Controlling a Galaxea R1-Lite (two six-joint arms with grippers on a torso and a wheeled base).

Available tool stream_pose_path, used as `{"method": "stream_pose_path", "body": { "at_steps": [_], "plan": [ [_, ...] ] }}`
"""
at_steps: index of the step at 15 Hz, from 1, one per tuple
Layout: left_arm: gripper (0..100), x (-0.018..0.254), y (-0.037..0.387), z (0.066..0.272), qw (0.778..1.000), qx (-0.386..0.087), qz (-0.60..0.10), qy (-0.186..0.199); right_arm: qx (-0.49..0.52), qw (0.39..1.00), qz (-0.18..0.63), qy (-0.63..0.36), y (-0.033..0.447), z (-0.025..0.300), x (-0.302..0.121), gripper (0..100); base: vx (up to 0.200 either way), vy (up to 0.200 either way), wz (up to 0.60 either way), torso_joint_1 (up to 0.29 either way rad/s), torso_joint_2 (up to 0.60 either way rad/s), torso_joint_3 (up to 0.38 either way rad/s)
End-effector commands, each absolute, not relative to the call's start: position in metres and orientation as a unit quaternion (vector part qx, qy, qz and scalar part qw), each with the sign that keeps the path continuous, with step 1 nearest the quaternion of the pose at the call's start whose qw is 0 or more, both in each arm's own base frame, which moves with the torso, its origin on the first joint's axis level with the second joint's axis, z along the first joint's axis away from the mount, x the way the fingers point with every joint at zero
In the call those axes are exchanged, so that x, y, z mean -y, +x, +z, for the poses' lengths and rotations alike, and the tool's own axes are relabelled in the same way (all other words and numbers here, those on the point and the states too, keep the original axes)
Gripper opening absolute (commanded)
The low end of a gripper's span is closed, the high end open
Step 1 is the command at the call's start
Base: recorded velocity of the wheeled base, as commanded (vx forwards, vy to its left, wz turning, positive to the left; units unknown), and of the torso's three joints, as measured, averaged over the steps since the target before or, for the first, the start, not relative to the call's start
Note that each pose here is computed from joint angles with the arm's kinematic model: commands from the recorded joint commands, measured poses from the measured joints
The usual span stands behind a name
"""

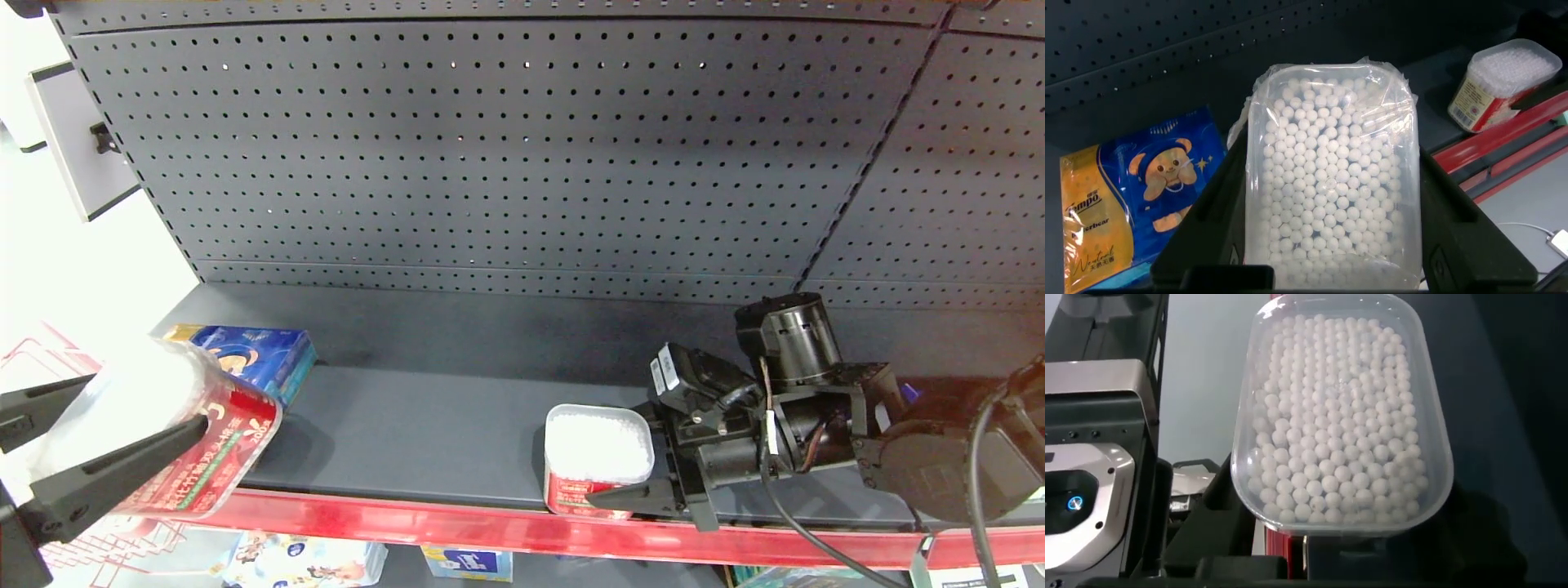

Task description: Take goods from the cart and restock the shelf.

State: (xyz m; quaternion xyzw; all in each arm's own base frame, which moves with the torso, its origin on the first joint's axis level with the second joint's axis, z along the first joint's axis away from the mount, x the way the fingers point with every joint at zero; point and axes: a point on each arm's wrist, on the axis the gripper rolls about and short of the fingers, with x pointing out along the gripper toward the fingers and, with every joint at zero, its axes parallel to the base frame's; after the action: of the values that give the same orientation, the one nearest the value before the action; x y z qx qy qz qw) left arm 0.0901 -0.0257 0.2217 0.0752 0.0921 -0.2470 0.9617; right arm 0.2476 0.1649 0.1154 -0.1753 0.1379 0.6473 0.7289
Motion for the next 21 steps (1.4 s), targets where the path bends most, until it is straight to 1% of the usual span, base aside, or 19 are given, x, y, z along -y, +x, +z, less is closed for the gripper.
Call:
{"method": "stream_pose_path", "body": {
  "at_steps": [1,12,21],
  "plan": [
    [0,0.0257,0.0901,0.2218,0.962,-0.092,-0.247,0.075,-0.145,0.734,0.64,-0.178,0.2497,0.1127,-0.1637,0,0.0,0.0,0.0,0.0,0.0,0.0],
    [0,0.0261,0.0921,0.2209,0.961,-0.097,-0.247,0.075,-0.137,0.719,0.655,-0.189,0.253,0.105,-0.1692,0,0.0,0.0,0.0,0.0,0.0,0.0],
    [0,0.0263,0.093,0.2196,0.961,-0.1,-0.248,0.075,-0.134,0.722,0.65,-0.195,0.2544,0.1052,-0.1698,0,0.0,0.0,0.0,0.0,0.0,0.0]
  ]
}}
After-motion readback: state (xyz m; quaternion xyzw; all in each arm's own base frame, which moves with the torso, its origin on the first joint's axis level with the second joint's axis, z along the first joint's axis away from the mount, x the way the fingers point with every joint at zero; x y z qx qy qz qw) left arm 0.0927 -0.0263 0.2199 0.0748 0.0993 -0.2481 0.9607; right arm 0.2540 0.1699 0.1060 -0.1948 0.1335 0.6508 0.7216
